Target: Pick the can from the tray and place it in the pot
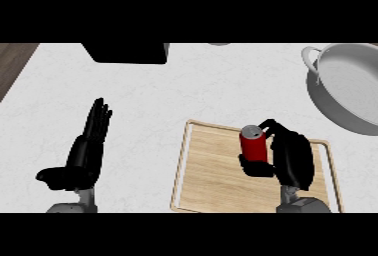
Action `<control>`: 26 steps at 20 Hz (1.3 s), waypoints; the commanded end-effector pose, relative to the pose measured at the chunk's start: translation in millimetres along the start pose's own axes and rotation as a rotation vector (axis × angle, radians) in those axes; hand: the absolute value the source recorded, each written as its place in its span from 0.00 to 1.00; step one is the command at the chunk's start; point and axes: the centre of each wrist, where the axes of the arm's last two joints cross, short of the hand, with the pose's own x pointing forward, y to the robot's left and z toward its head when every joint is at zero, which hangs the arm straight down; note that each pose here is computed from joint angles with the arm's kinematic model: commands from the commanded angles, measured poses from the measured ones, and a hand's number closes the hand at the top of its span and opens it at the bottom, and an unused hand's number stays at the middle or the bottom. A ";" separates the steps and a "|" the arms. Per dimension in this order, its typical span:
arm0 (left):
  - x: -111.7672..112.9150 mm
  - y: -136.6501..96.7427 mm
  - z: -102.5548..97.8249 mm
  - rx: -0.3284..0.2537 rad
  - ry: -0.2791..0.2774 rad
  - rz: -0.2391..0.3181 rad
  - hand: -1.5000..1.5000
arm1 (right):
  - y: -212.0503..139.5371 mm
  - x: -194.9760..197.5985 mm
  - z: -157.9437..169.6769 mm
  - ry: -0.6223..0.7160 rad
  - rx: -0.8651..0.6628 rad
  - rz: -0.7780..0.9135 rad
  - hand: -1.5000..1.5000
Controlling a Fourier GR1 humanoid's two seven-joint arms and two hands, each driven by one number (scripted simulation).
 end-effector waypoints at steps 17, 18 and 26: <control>8.7 -19.3 -11.6 -0.095 -0.028 0.023 0.50 | -96.9 80.4 -200.0 0.431 -0.374 0.224 1.00; 11.3 -24.4 -11.8 -0.112 -0.032 0.021 0.50 | -89.5 79.2 -202.3 0.459 -0.383 0.259 1.00; -3.2 -12.8 -14.0 -0.050 -0.018 -0.009 0.50 | -108.0 78.0 -229.8 0.603 -0.482 0.287 1.00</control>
